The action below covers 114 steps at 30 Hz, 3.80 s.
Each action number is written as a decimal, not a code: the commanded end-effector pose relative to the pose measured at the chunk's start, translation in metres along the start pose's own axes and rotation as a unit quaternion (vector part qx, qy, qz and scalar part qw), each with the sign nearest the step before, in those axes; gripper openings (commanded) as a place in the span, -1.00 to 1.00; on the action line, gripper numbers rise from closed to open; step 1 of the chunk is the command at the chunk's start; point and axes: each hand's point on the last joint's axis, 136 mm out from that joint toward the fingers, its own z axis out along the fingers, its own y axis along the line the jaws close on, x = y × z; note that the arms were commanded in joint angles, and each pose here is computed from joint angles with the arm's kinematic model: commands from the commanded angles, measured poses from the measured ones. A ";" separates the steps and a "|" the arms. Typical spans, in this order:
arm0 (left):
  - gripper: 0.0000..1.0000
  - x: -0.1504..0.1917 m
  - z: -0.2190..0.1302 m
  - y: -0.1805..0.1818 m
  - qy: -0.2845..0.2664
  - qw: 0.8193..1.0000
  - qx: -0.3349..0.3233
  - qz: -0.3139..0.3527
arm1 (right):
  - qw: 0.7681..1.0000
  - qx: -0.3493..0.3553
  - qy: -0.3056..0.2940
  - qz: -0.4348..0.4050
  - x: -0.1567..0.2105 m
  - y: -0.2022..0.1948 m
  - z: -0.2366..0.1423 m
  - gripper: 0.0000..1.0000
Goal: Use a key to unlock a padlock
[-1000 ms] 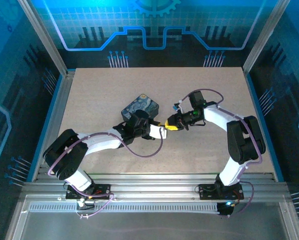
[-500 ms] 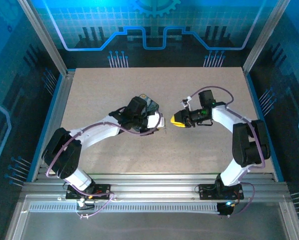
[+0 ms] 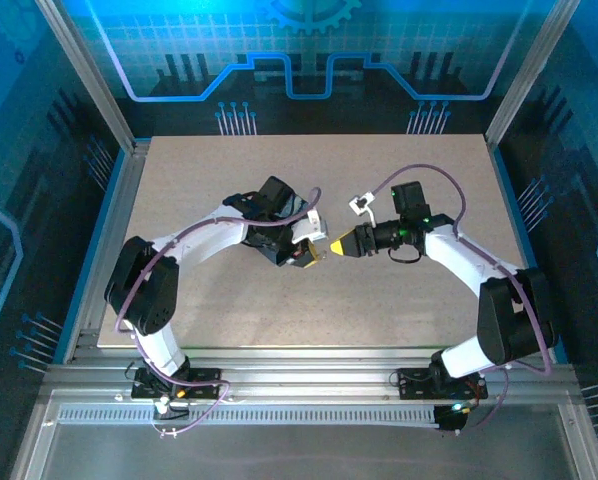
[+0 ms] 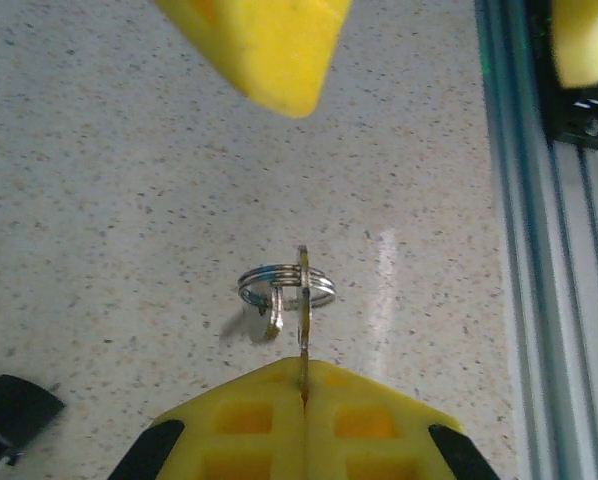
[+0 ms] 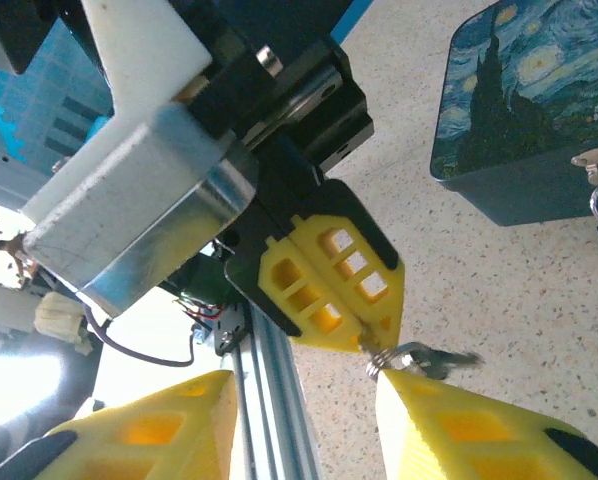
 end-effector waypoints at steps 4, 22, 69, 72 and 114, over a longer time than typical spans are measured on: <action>-1.00 -0.014 -0.009 -0.013 -0.023 0.999 0.042 -0.019 | 0.998 0.015 0.014 -0.051 -0.001 -0.003 0.013 -0.17; -1.00 -0.017 -0.017 -0.019 -0.034 0.998 0.053 -0.017 | 0.998 -0.005 0.031 -0.047 0.007 -0.001 0.028 -0.80; -1.00 -0.022 -0.019 -0.017 -0.057 0.996 0.056 -0.032 | 0.995 -0.047 0.080 -0.029 0.025 0.014 0.056 -1.00; -0.82 -0.022 -0.020 -0.011 -0.059 0.996 0.044 -0.040 | 0.995 -0.046 0.083 -0.026 0.029 0.014 0.055 -1.00; 0.72 0.008 -0.135 0.100 -0.206 0.678 -0.433 -0.558 | 0.952 0.140 -0.093 0.256 -0.024 -0.098 -0.017 -1.00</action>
